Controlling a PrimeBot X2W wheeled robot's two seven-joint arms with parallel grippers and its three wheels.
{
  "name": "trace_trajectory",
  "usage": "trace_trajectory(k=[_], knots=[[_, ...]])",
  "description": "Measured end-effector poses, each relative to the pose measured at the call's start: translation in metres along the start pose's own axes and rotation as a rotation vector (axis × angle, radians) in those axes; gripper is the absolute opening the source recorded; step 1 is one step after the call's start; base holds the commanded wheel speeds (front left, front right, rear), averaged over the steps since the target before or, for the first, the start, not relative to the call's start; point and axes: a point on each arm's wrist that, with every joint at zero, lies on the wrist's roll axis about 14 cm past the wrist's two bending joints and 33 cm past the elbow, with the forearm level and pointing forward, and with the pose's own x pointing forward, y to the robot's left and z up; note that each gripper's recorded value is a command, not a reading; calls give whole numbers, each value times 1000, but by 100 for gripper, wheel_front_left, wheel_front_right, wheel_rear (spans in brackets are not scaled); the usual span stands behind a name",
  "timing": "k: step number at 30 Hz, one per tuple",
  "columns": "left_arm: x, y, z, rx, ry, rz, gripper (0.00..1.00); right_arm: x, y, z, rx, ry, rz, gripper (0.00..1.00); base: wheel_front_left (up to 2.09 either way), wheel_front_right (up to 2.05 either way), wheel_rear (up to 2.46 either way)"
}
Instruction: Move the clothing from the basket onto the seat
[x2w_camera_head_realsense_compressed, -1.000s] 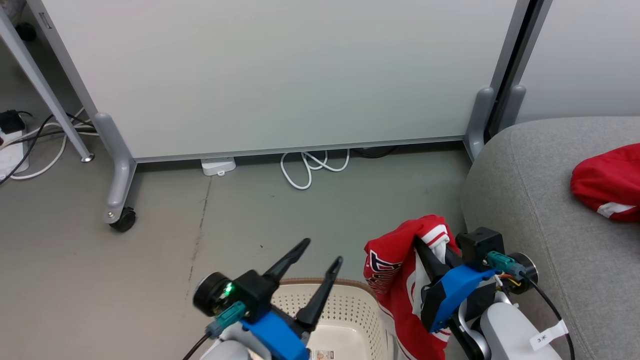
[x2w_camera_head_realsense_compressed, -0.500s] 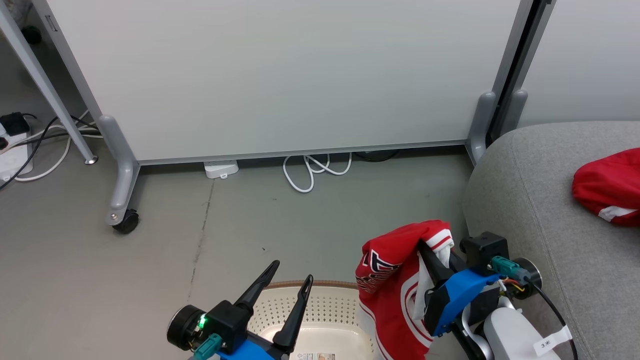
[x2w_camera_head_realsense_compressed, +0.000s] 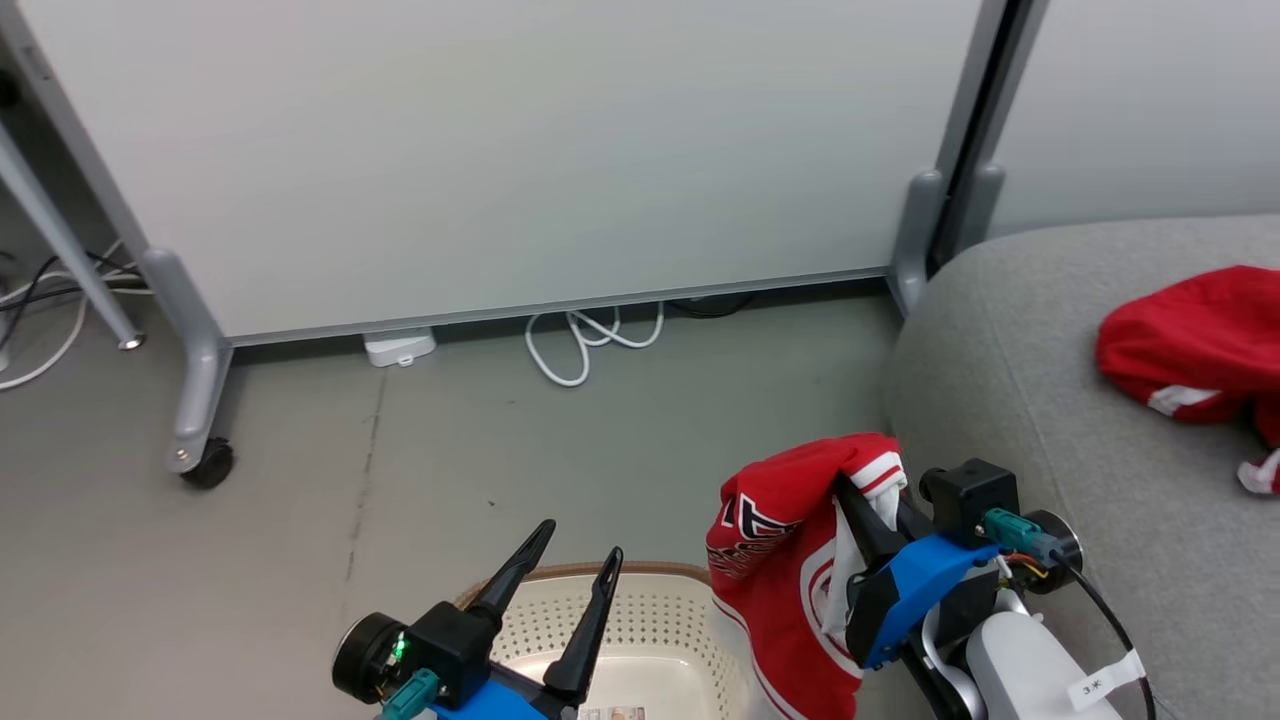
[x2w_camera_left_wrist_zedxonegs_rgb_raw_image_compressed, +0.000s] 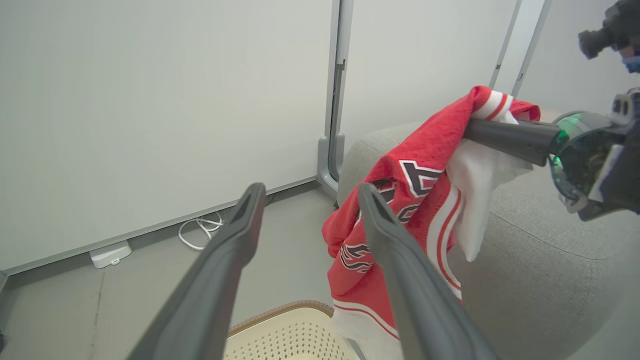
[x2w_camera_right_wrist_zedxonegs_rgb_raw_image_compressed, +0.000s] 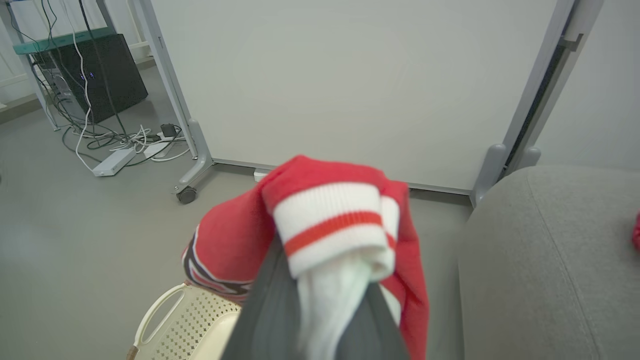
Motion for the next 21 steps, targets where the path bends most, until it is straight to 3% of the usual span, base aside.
trace_trajectory(k=[21], knots=[[54, -70, -8, -26, 32, -277, 100, -56, -74, 15, 2, -53, -238, 0, 0, 0, 0]])
